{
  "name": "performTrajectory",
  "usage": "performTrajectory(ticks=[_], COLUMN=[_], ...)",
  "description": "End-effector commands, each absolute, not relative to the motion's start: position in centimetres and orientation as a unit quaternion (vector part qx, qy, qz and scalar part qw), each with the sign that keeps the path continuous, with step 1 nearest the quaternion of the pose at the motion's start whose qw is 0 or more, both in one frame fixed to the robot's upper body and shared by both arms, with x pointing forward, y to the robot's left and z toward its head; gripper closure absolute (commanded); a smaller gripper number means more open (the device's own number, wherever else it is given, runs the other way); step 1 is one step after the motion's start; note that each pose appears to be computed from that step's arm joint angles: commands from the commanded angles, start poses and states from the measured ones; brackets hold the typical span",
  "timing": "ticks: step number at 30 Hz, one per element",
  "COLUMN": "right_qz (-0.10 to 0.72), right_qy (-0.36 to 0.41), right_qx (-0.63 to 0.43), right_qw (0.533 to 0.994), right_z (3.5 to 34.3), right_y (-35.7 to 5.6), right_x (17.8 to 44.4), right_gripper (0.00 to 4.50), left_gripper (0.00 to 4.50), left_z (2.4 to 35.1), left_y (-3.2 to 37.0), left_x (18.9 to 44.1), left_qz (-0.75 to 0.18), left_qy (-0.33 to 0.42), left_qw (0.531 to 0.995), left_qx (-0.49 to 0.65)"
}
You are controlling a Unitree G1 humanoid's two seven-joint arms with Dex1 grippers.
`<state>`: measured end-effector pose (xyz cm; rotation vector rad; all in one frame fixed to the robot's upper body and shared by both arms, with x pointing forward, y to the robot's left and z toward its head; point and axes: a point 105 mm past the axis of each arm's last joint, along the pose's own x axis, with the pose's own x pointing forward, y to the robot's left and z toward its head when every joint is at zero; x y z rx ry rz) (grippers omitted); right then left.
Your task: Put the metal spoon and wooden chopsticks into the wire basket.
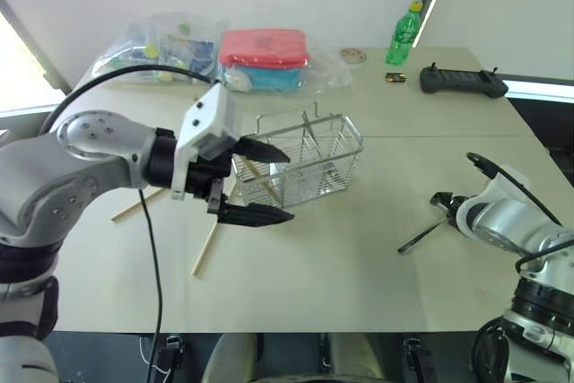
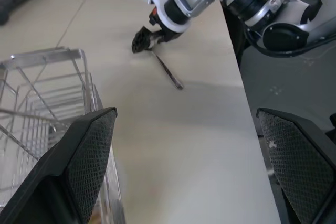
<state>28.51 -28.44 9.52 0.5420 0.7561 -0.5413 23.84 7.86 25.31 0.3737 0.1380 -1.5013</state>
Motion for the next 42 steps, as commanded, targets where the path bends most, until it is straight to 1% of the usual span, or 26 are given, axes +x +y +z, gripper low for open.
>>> performTrajectory(ticks=[1, 3, 10, 20, 26, 29, 30, 31, 33, 36, 42], right_qz=[-0.277, -0.276, -0.268, -0.266, -0.256, -0.248, -0.248, -0.251, -0.256, -0.252, -0.220], right_qy=[0.403, 0.407, 0.413, 0.406, 0.385, 0.395, 0.398, 0.401, 0.405, 0.405, 0.388], right_qx=[0.258, 0.251, 0.244, 0.228, 0.235, 0.220, 0.214, 0.208, 0.201, 0.197, 0.203], right_qw=[0.833, 0.834, 0.835, 0.844, 0.855, 0.857, 0.857, 0.856, 0.855, 0.857, 0.872], right_z=[7.6, 7.6, 7.6, 8.1, 9.8, 10.0, 10.1, 10.2, 10.5, 11.3, 12.6], right_y=[-28.6, -28.5, -28.3, -28.8, -28.5, -27.9, -27.8, -27.8, -27.6, -26.9, -24.7], right_x=[27.8, 27.9, 28.3, 28.4, 28.3, 27.8, 27.7, 27.6, 27.6, 27.7, 29.0], right_gripper=[0.27, 0.80, 4.45, 4.45, 4.45, 3.63, 3.05, 2.65, 1.70, 1.70, 1.70], left_gripper=[0.00, 0.00, 0.00, 0.00, 0.00, 0.00, 0.00, 0.00, 0.00, 0.00, 0.00], left_z=[26.2, 26.3, 26.5, 26.7, 26.7, 26.7, 26.7, 26.7, 26.7, 26.7, 26.8], left_y=[7.5, 7.4, 7.2, 7.1, 7.0, 7.0, 6.9, 6.9, 6.8, 6.7, 6.6], left_x=[24.0, 24.1, 24.3, 24.4, 24.5, 24.7, 24.7, 24.8, 24.9, 24.9, 25.1], left_qz=[-0.678, -0.679, -0.678, -0.676, -0.676, -0.675, -0.675, -0.675, -0.675, -0.676, -0.676], left_qy=[0.040, 0.036, 0.028, 0.020, 0.016, 0.015, 0.015, 0.014, 0.013, 0.012, 0.007], left_qw=[0.711, 0.711, 0.712, 0.714, 0.715, 0.716, 0.716, 0.716, 0.716, 0.715, 0.716], left_qx=[0.182, 0.182, 0.181, 0.180, 0.179, 0.178, 0.178, 0.177, 0.177, 0.176, 0.174])
